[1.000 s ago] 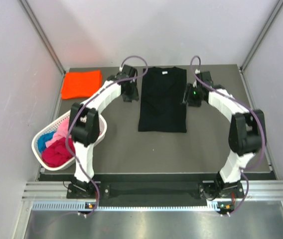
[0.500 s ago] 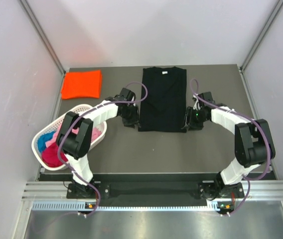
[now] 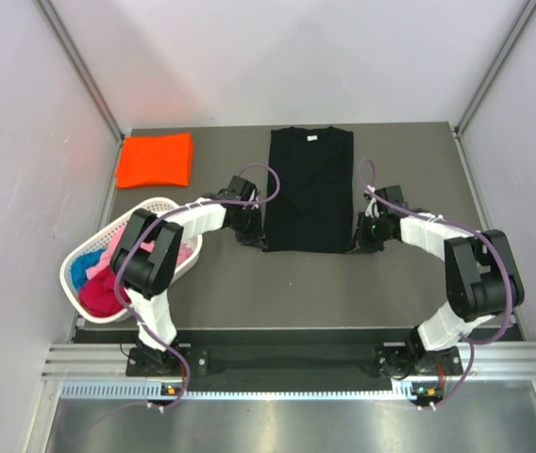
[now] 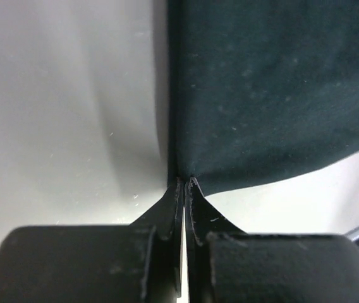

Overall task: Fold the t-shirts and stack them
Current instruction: Fold the tshirt

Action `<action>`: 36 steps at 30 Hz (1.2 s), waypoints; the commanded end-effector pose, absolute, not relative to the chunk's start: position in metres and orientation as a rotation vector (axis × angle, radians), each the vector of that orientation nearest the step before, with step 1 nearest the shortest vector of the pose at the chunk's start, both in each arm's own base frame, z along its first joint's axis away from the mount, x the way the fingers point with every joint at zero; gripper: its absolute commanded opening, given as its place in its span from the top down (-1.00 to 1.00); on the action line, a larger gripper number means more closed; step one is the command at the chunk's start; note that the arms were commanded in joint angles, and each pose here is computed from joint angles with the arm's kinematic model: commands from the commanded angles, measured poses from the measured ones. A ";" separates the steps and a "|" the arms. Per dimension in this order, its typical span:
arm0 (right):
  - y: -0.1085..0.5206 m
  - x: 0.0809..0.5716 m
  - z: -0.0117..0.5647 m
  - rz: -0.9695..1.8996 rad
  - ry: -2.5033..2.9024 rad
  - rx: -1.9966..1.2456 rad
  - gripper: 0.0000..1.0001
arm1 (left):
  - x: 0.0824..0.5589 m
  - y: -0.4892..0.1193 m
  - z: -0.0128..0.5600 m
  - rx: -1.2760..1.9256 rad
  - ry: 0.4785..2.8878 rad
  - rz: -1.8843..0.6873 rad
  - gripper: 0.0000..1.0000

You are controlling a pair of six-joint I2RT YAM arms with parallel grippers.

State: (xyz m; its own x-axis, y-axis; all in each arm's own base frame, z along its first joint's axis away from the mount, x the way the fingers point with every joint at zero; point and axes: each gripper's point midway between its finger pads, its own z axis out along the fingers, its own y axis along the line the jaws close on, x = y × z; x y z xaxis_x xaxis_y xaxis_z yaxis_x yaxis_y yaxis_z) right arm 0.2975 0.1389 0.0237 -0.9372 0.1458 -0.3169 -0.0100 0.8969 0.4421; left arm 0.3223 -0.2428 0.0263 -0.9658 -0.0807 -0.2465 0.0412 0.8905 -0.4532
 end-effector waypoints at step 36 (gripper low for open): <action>0.137 0.425 0.095 0.472 2.477 -0.154 0.31 | 0.423 -0.273 0.073 0.003 2.626 -0.523 0.61</action>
State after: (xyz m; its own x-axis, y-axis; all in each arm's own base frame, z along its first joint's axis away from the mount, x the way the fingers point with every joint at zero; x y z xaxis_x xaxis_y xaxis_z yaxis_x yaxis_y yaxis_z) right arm 0.4003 0.1410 0.0926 -0.8352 0.0553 -0.5472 -0.1567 0.9298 0.3330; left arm 0.3993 -0.2716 0.0579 -0.9226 -0.0991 -0.3728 0.0503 0.9273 -0.3710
